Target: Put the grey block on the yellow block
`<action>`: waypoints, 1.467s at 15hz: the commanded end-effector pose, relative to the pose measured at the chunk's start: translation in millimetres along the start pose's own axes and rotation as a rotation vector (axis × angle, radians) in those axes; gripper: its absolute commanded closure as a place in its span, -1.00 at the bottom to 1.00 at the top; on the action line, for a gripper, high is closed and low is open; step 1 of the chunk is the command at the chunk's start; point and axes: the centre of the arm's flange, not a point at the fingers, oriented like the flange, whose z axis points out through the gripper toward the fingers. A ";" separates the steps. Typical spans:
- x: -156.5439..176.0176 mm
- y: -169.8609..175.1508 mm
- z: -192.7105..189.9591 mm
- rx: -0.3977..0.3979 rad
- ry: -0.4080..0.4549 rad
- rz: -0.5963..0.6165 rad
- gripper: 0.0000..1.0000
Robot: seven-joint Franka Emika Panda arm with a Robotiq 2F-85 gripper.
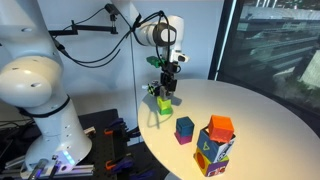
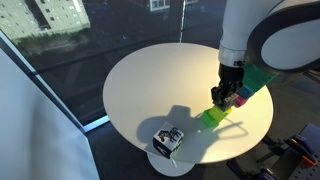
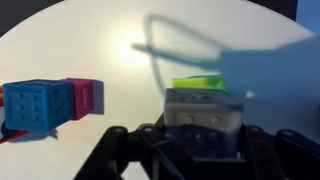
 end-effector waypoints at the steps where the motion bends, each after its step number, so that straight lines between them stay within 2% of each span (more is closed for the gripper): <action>1: -1.1 -3.0 -7.1 -0.006 0.003 0.001 0.47; 10: 0.1 -1.6 3.7 -0.006 0.004 -0.002 0.47; 11: 0.4 -1.2 3.4 -0.005 0.006 -0.003 -0.39; 14: 0.3 0.9 2.0 0.000 0.003 -0.002 -0.86; 15: -0.3 1.8 1.7 0.001 0.003 -0.003 -0.97; 16: -1.1 2.7 0.8 0.002 0.003 -0.004 -1.00; 22: -4.7 9.7 -12.0 0.020 0.015 -0.005 -1.00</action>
